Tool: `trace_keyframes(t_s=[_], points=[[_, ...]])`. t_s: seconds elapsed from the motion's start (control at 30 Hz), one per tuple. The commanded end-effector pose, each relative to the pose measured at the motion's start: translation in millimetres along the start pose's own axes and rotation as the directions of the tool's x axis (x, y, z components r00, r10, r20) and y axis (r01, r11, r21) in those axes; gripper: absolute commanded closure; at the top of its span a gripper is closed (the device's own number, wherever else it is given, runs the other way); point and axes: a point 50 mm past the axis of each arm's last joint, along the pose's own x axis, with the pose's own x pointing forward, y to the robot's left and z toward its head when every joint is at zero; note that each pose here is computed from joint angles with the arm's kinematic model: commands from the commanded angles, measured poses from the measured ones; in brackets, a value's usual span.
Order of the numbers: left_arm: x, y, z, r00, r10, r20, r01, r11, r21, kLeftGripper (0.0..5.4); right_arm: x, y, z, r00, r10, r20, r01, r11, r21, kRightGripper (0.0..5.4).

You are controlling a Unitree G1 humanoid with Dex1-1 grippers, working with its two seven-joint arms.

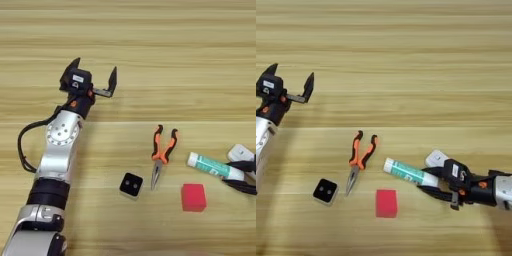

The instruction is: Move the objects on the table

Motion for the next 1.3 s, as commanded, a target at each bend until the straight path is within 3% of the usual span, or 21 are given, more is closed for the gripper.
trace_keyframes(t_s=[0.03, 0.23, 0.57, 0.8, 1.07, 1.23, 1.3], points=[[3.8, 1.2, 2.9, 1.000, 0.026, 0.013, -0.026, 1.000, 0.003, 0.00, 1.0, -9, 20.1, 0.996, -0.009, 0.083, 0.011, 0.999, -0.032, 3.70], [2.2, 0.1, 3.2, 1.000, 0.020, 0.019, -0.020, 1.000, 0.000, 0.00, 6.9, -17, 40.7, 0.990, 0.021, 0.142, -0.011, 0.997, -0.074, 3.70], [-6.2, -9.6, 24.1, 0.968, -0.229, 0.099, 0.228, 0.973, 0.016, 0.00, 22.4, -32, 57.7, 0.985, 0.128, 0.116, -0.112, 0.985, -0.134, 3.70], [-10.9, -7.3, 35.9, 0.930, -0.345, 0.131, 0.350, 0.937, -0.019, 0.00, 25.4, -35, 65.4, 0.978, 0.189, 0.087, -0.173, 0.971, -0.164, 3.70], [-23.1, -17.5, 46.7, 0.852, -0.493, 0.177, 0.510, 0.858, -0.061, 0.00, 25.9, -39, 75.1, 0.970, 0.237, 0.052, -0.223, 0.954, -0.201, 3.70], [-32.6, -27.5, 47.4, 0.785, -0.595, 0.171, 0.610, 0.790, -0.052, 0.00, 27.3, -41, 83.7, 0.965, 0.257, 0.047, -0.240, 0.944, -0.226, 3.70], [-38.4, -32.4, 46.8, 0.743, -0.650, 0.162, 0.663, 0.747, -0.045, 0.00, 27.6, -41, 87.0, 0.963, 0.267, 0.041, -0.250, 0.939, -0.235, 3.70]])
